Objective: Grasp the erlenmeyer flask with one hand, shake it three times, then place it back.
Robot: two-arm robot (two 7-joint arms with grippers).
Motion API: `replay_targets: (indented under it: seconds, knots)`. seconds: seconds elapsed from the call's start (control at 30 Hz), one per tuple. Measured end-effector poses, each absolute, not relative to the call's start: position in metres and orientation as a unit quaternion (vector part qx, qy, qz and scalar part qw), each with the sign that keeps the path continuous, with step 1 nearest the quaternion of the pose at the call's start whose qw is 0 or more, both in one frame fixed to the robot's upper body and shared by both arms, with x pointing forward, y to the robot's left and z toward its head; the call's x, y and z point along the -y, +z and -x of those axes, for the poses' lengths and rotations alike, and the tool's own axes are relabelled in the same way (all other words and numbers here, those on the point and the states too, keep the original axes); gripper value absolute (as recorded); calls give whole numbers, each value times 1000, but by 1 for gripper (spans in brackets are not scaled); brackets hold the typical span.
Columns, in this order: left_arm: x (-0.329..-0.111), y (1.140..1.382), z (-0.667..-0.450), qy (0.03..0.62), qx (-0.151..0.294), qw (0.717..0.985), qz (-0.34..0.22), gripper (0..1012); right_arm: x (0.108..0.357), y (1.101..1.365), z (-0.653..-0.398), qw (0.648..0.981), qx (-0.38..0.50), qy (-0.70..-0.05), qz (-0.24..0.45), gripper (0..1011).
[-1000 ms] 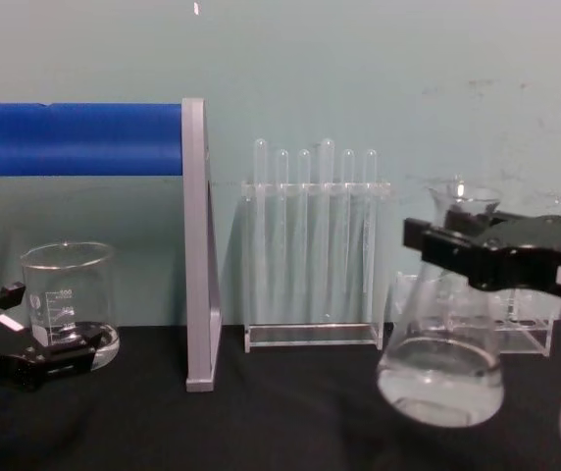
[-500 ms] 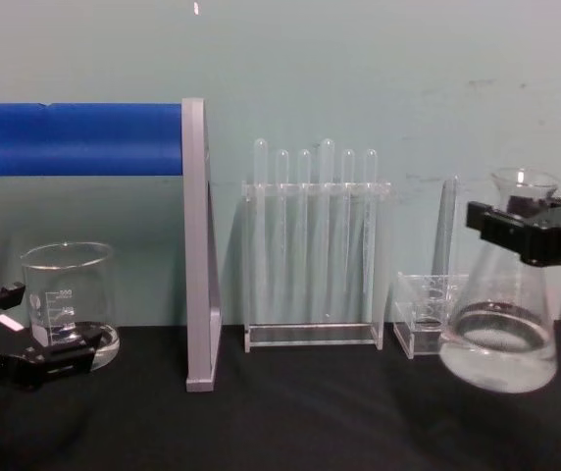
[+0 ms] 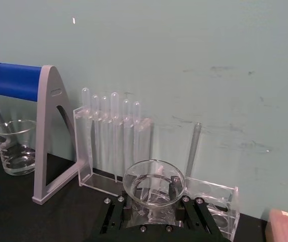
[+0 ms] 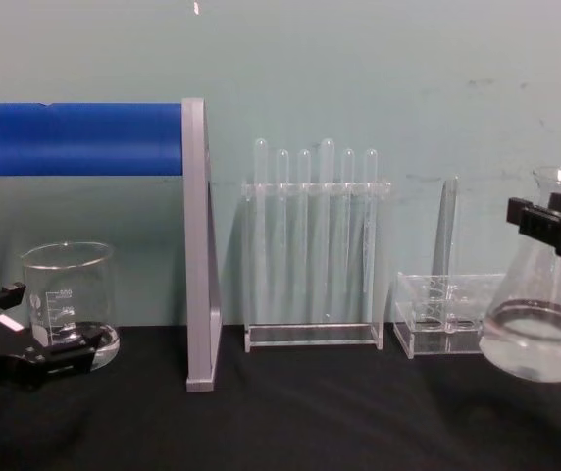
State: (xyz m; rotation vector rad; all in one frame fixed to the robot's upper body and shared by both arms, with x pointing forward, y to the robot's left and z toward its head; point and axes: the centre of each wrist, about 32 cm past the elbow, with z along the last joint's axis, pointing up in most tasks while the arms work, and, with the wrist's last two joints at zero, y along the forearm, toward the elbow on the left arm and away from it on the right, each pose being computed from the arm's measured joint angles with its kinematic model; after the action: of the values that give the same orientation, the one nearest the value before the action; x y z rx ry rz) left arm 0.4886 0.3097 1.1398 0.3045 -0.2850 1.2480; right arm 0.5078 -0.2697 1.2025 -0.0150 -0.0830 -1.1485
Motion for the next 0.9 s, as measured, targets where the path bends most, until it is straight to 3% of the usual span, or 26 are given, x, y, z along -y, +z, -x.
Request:
replay_targets:
  seconds: [0.33, 0.9]
  knots:
    - [-310, 1140, -489, 580, 132, 791, -141, 1001, 268, 1202, -507, 841, 38, -540, 9, 453]
    - [-310, 1140, -489, 580, 132, 791, -142, 1001, 242, 1203, -489, 882, 33, -470, 8, 453]
